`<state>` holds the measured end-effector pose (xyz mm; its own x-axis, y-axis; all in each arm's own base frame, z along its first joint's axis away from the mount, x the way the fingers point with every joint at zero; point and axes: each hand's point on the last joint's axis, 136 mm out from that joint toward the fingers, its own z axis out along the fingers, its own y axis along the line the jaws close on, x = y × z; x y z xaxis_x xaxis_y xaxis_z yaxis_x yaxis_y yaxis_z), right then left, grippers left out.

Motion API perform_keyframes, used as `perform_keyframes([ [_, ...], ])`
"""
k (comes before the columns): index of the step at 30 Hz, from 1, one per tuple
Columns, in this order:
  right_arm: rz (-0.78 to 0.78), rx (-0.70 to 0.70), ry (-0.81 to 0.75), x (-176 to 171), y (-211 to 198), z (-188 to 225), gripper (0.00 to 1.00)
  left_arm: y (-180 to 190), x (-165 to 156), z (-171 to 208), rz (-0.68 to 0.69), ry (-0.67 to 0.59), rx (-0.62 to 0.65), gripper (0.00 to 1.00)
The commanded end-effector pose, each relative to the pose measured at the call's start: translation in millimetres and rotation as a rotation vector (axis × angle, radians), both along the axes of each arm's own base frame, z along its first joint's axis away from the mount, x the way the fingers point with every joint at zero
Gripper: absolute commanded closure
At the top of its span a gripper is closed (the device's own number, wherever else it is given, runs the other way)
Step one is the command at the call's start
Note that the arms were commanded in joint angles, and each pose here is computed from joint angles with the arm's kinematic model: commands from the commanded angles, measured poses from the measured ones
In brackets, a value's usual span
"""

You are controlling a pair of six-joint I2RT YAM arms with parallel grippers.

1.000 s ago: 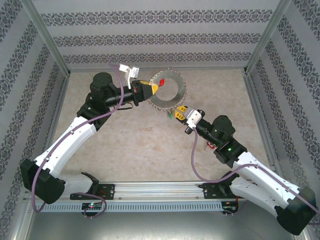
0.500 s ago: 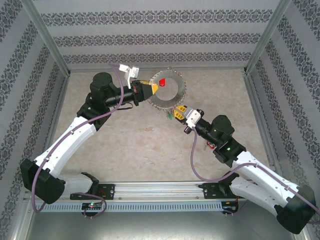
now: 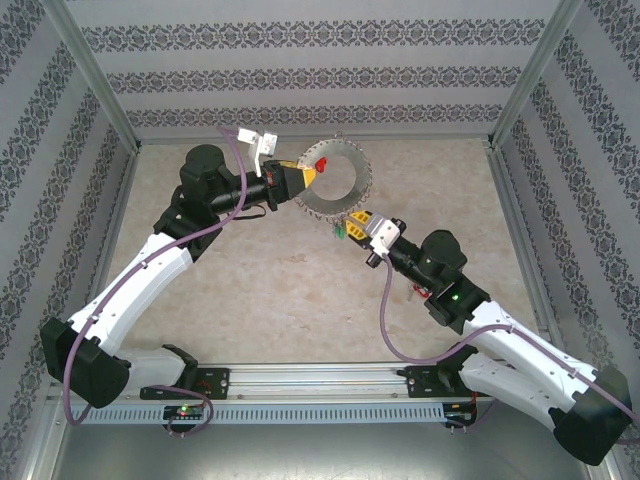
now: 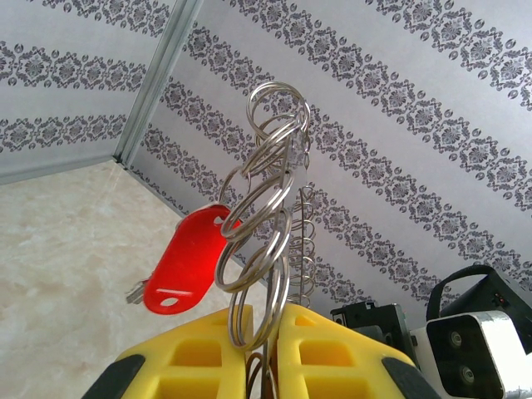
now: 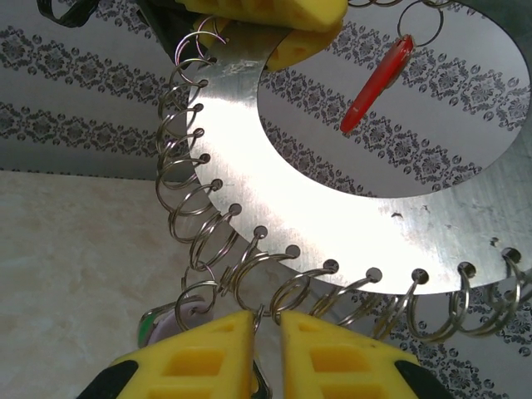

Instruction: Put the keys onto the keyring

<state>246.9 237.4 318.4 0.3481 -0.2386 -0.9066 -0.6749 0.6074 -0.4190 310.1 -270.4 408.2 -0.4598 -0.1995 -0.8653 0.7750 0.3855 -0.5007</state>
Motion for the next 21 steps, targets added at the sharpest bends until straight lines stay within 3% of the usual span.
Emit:
perform_keyframes([
  [1,-0.02,0.054,-0.058,0.8,-0.9,26.8,0.82,7.7,-5.8,24.0,0.011,-0.073,-0.05,1.0],
  [21,-0.101,0.053,-0.044,16.4,-5.7,23.1,0.83,7.5,-4.7,21.5,0.013,-0.068,-0.049,1.0],
])
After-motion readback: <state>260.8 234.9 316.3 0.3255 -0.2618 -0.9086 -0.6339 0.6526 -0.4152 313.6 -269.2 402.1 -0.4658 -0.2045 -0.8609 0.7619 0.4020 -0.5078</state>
